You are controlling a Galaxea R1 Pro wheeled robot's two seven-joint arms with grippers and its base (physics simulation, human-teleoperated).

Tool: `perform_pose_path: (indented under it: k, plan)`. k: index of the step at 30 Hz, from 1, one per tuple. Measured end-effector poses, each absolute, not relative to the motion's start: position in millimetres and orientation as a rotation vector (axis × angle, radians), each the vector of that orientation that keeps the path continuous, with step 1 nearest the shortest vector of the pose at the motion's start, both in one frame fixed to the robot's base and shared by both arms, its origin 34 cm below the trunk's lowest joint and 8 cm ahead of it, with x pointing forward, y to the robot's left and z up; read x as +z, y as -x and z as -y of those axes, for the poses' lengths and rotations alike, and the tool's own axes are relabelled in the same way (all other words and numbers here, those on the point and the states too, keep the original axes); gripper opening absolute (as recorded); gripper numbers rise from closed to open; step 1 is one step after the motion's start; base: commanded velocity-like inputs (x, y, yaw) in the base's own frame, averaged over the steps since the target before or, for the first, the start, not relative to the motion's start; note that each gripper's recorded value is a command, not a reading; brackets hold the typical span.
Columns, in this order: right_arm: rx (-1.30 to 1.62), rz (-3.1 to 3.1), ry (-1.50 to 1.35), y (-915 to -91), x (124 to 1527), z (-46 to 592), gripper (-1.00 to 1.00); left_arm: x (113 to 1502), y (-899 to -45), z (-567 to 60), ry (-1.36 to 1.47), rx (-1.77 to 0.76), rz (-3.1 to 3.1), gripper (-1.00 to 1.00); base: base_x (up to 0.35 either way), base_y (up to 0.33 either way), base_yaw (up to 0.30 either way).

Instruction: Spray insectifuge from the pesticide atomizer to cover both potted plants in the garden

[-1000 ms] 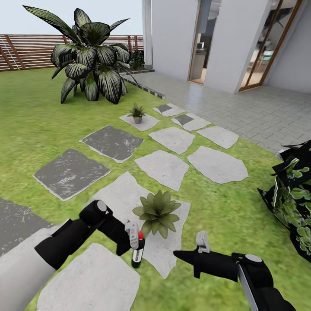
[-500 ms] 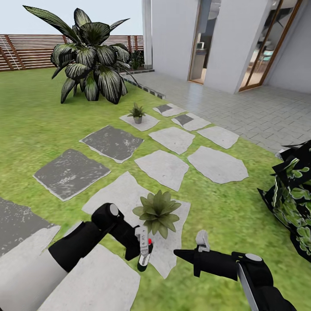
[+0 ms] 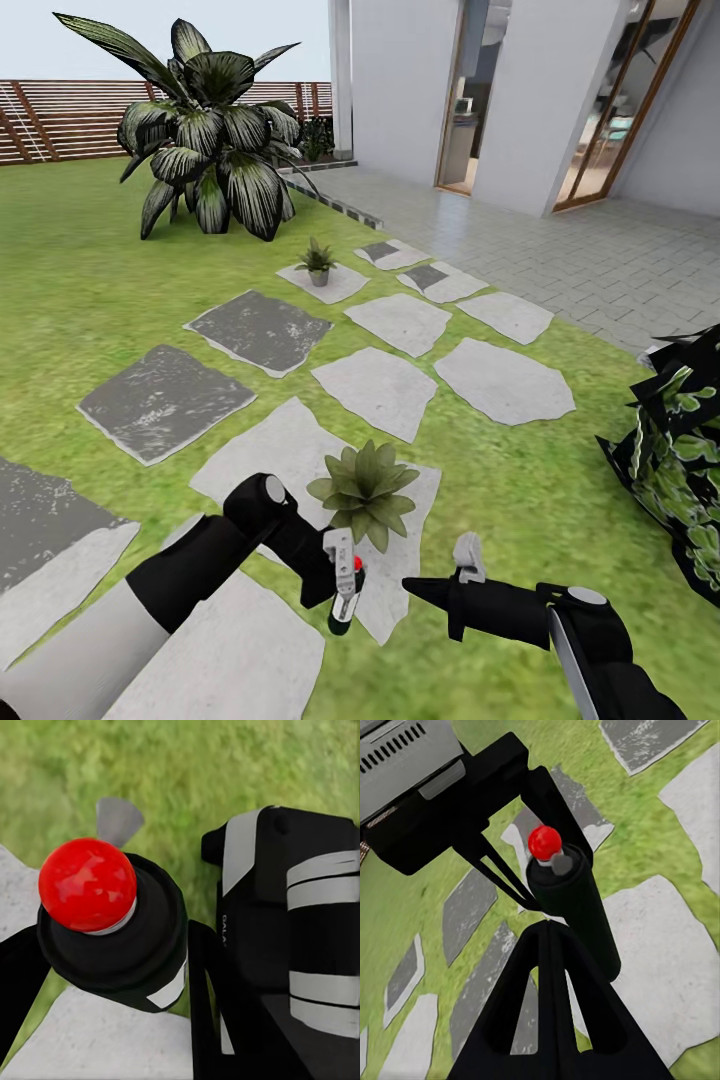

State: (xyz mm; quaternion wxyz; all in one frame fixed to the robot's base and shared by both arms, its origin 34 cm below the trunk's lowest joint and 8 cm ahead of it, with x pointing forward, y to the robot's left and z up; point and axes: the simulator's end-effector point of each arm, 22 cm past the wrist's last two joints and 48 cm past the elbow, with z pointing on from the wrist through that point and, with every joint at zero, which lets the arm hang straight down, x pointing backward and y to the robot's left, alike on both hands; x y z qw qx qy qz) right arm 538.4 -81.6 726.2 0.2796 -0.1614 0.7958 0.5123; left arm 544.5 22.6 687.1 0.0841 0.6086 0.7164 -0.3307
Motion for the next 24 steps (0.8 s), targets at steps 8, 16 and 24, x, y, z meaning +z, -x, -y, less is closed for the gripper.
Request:
perform_pose_path:
  k: [8, 16, 24]
  plan:
    - [1.371, -2.135, 0.434, -538.6, 726.1, 82.5, -1.00, 681.0, -531.2, -20.6, -1.853, -1.001, -2.129, -1.00, 0.000, 0.000, 0.000]
    - [1.369, -2.134, 0.433, -539.0, 726.1, 83.0, -1.00, 670.8, -523.6, -13.3, -1.910, -0.942, -2.112, -1.00, 0.000, 0.000, 0.000]
    - [1.368, -2.134, 0.433, -539.2, 726.1, 83.7, -1.00, 671.2, -520.8, -5.7, -1.922, -0.940, -2.096, -1.00, 0.000, 0.000, 0.000]
